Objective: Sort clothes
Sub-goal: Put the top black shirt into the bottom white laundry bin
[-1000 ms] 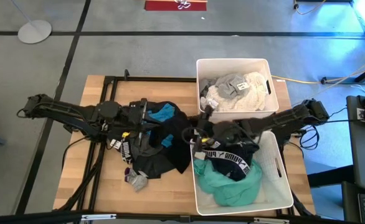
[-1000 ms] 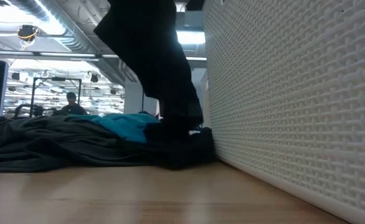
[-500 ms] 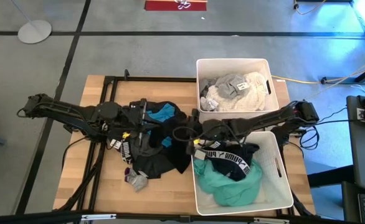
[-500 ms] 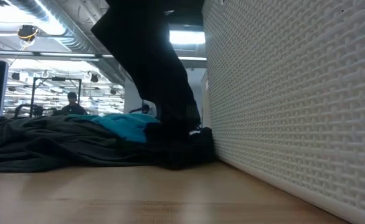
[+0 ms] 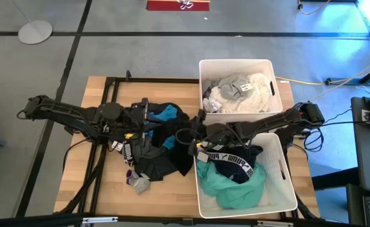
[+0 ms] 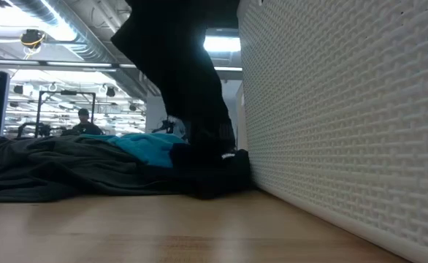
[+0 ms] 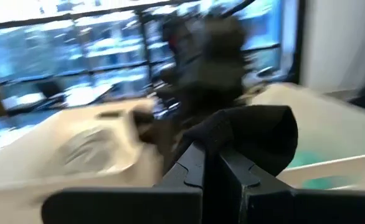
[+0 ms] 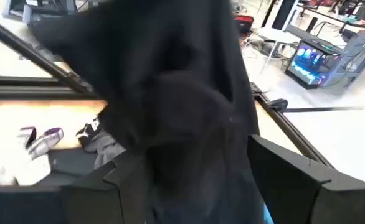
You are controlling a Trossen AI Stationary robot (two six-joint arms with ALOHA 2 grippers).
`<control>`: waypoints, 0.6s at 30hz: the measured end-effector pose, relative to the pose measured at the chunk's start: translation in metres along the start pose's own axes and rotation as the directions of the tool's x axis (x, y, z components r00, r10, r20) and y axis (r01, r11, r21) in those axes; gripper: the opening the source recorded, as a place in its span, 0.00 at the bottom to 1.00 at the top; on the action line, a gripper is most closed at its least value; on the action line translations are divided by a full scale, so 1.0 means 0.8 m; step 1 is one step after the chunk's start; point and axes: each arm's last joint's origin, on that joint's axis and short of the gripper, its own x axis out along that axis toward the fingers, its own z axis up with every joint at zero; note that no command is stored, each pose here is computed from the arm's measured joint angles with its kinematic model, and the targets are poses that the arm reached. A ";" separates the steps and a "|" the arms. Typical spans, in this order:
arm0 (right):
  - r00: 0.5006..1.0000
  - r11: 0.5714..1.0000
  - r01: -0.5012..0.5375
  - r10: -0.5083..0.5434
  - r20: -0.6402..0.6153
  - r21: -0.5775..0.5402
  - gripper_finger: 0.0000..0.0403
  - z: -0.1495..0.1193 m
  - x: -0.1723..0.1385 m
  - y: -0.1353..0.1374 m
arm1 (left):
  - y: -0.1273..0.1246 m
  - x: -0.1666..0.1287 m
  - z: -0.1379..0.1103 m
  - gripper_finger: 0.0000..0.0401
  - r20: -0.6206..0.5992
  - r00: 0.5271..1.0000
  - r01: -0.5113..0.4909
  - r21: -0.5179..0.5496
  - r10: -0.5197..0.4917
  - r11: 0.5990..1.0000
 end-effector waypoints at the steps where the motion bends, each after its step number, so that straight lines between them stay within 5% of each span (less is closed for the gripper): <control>1: 1.000 1.000 -0.007 0.007 0.003 0.003 0.62 -0.001 0.003 -0.001 | -0.002 0.000 0.002 0.02 0.022 0.999 0.037 -0.004 -0.036 0.999; 6: 0.990 0.991 -0.135 0.134 0.051 0.024 0.62 -0.008 0.021 0.001 | -0.010 0.002 0.010 0.03 0.105 0.989 0.102 0.008 -0.102 0.995; 18: 0.985 0.990 -0.143 0.141 0.098 0.014 0.62 -0.034 0.058 0.009 | -0.013 0.010 0.007 0.03 0.116 0.987 0.110 0.017 -0.111 0.994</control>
